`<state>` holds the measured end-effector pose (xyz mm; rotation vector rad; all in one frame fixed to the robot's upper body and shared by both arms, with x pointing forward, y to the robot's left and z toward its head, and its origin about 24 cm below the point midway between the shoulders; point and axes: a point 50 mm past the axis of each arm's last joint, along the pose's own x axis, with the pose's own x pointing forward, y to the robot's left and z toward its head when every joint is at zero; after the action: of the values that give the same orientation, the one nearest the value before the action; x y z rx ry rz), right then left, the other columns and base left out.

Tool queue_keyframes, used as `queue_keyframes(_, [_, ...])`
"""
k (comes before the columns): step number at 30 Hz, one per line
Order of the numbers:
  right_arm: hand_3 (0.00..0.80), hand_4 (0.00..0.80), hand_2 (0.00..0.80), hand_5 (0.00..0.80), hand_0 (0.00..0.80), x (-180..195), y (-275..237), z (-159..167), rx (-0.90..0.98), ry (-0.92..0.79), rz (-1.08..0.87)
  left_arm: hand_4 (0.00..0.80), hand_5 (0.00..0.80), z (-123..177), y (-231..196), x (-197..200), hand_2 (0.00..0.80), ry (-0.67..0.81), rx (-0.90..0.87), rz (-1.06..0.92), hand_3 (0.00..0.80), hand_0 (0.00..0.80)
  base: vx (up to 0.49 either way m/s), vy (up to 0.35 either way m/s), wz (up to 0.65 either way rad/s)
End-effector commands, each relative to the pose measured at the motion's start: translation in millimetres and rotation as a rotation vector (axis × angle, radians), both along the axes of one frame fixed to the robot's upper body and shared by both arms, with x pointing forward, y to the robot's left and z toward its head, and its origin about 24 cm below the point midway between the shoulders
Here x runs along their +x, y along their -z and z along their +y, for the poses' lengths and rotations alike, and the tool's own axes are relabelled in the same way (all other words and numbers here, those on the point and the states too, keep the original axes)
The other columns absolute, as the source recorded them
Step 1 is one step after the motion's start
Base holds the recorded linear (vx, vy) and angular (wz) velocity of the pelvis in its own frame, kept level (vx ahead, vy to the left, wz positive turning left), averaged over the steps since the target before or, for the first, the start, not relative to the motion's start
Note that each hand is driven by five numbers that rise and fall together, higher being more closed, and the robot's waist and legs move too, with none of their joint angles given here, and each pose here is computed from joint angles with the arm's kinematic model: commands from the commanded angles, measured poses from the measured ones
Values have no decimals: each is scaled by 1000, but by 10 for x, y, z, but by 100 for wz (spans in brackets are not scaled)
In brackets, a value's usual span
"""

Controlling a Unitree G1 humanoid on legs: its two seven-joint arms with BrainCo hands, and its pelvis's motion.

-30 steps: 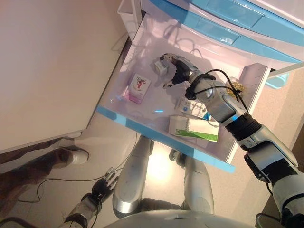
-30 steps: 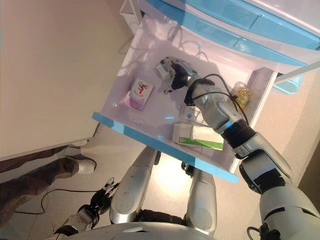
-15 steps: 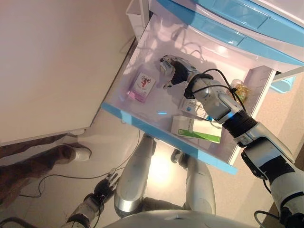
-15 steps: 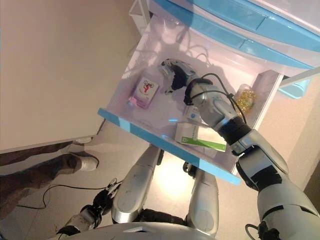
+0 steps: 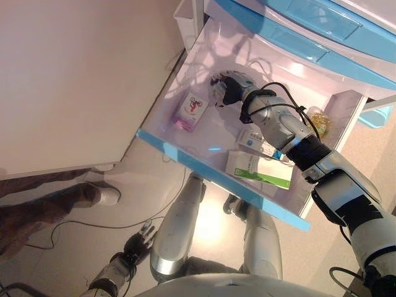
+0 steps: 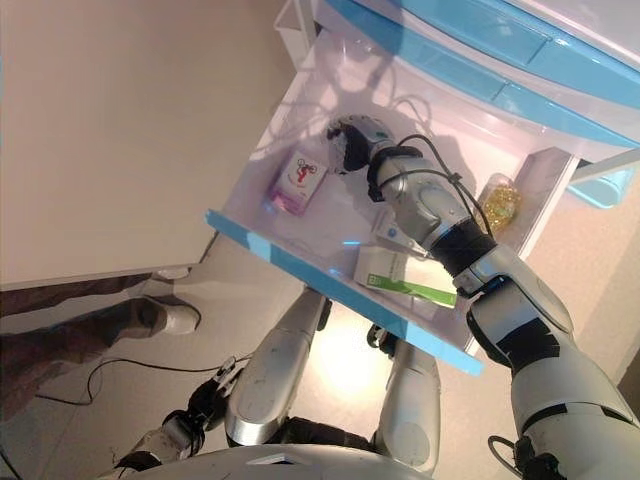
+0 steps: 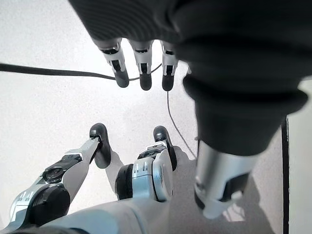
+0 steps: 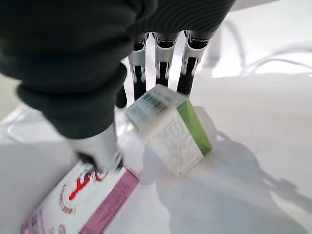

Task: Open the drawer and pick up the medicine

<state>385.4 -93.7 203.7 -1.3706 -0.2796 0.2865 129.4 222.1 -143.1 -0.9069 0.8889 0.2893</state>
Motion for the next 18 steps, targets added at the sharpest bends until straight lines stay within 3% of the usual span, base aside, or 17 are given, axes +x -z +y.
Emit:
queue_keyframes(1, [800, 800, 800, 800, 800, 32, -161, 120, -59, -27, -55, 0, 0, -36, 103, -302, 0, 68, 1, 104, 0, 0, 0, 0, 0])
queue_keyframes(18, [800, 800, 800, 800, 800, 61, -190, 119, -116, -34, -94, 0, 0, -28, 96, -291, 0, 82, 12, 97, 0, 0, 1, -5, 1])
